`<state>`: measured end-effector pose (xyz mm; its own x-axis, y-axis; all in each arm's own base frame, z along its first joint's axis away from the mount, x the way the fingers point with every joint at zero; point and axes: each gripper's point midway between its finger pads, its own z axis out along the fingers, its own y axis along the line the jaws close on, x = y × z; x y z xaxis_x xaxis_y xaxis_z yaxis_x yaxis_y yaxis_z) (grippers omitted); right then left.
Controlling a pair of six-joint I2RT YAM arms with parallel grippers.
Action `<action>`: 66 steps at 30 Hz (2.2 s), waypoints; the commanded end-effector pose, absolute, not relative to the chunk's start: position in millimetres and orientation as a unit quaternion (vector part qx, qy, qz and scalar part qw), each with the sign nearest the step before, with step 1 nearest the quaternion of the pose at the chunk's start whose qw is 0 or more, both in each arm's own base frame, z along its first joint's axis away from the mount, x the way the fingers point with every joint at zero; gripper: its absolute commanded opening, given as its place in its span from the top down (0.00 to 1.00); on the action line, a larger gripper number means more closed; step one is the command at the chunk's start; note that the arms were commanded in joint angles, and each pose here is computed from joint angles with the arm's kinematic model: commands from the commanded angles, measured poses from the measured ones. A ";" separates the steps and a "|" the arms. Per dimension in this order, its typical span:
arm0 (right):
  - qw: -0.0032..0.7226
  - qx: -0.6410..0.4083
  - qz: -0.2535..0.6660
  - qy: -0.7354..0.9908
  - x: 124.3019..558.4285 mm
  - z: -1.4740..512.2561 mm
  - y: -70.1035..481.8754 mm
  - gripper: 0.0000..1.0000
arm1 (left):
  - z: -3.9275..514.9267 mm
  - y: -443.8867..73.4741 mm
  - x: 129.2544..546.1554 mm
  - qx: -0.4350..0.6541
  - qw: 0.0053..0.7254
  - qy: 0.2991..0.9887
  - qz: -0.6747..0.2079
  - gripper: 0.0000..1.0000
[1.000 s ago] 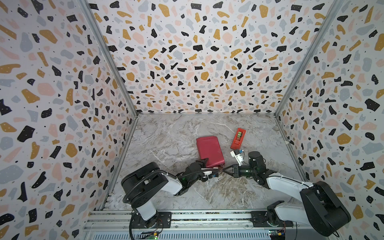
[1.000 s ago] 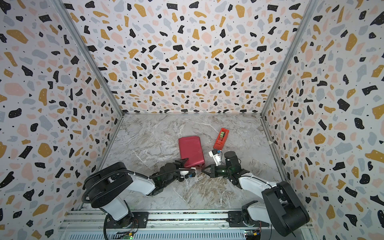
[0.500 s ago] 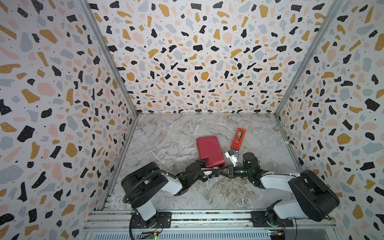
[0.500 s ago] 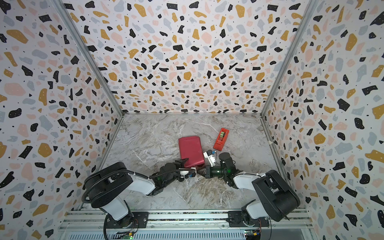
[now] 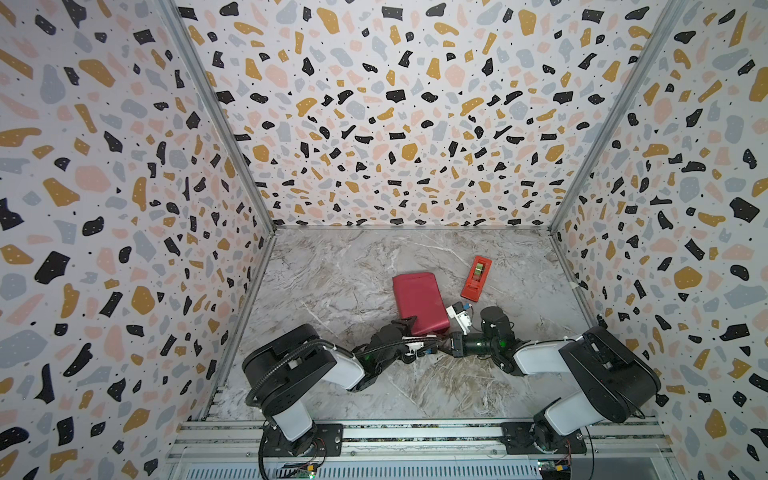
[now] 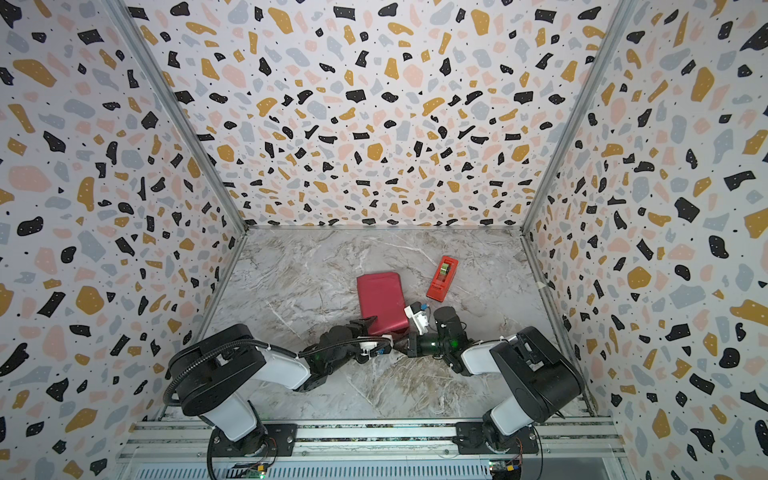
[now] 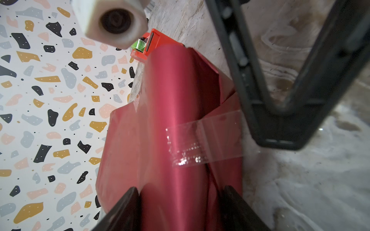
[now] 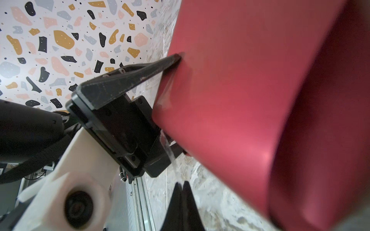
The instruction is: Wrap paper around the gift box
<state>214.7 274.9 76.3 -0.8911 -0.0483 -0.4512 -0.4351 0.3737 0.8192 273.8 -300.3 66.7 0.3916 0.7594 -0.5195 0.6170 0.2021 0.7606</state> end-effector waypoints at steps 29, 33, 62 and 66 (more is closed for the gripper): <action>0.209 -0.148 0.535 0.805 235.1 86.3 278.9 1.00 | 46.4 -297.1 269.5 0.649 0.511 0.561 0.056 0.35; 0.207 -0.145 0.531 0.809 237.6 83.5 278.9 1.00 | 46.1 -297.1 269.3 0.649 0.511 0.561 0.055 0.35; 0.213 -0.120 0.524 0.816 252.1 83.5 277.5 1.00 | 45.8 -298.0 268.8 0.651 0.510 0.560 0.054 0.36; 0.209 -0.114 0.525 0.817 253.4 83.9 277.7 0.94 | 46.1 -298.1 268.9 0.651 0.510 0.559 0.054 0.36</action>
<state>243.9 275.2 76.4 -0.8909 0.0155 -0.4540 -0.4050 0.4252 0.8094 274.8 -302.5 66.9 0.3918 0.7602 -0.5183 0.6219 0.1963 0.7581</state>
